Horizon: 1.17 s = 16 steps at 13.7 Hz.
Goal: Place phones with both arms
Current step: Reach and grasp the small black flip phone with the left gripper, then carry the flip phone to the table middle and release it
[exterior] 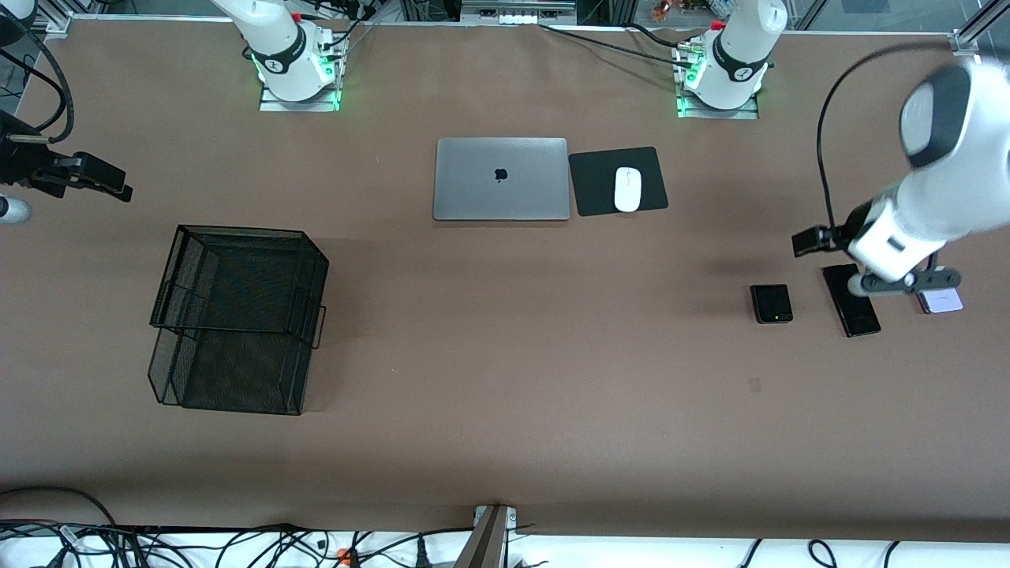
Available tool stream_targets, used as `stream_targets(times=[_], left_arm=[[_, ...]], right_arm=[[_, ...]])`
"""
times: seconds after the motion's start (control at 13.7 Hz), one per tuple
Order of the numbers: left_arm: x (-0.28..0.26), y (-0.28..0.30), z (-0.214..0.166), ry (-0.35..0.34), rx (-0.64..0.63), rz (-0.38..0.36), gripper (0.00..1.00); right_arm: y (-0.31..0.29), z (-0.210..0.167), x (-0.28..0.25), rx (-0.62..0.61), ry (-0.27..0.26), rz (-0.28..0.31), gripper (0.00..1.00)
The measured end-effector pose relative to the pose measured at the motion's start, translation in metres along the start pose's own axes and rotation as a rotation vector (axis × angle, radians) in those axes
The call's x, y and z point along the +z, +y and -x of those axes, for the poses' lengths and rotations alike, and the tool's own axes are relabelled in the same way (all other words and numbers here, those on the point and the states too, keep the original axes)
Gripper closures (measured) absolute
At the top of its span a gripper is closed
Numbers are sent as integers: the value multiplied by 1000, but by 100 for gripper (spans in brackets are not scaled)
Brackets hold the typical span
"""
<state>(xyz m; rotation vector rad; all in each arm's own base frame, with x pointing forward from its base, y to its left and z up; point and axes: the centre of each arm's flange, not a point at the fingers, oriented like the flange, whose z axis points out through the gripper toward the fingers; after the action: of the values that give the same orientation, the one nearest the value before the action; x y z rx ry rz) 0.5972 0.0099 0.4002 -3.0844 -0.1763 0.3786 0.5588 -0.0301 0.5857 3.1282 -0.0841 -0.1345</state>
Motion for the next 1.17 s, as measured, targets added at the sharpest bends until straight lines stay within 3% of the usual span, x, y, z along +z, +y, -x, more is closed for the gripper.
stream_targets(times=[0.15,0.36,0.66,0.95,1.09,1.17], left_arm=[[68,-19,-36,-24,-10,-20,0],[143,-19,-68,9,29,-42,0],[218,-22,-65,104,78,-25,0],[234,-30,-58,94,77,-20,0],[229,-27,-58,99,82,-19,20],[228,-28,-57,95,81,-20,20]], right_arm=[[0,0,0,0,1,0,0],[0,0,0,0,4,0,0],[0,-1,0,0,6,0,0],[0,-1,-1,0,6,0,0],[0,-1,-1,0,8,0,0],[0,-1,-1,0,9,0,0]])
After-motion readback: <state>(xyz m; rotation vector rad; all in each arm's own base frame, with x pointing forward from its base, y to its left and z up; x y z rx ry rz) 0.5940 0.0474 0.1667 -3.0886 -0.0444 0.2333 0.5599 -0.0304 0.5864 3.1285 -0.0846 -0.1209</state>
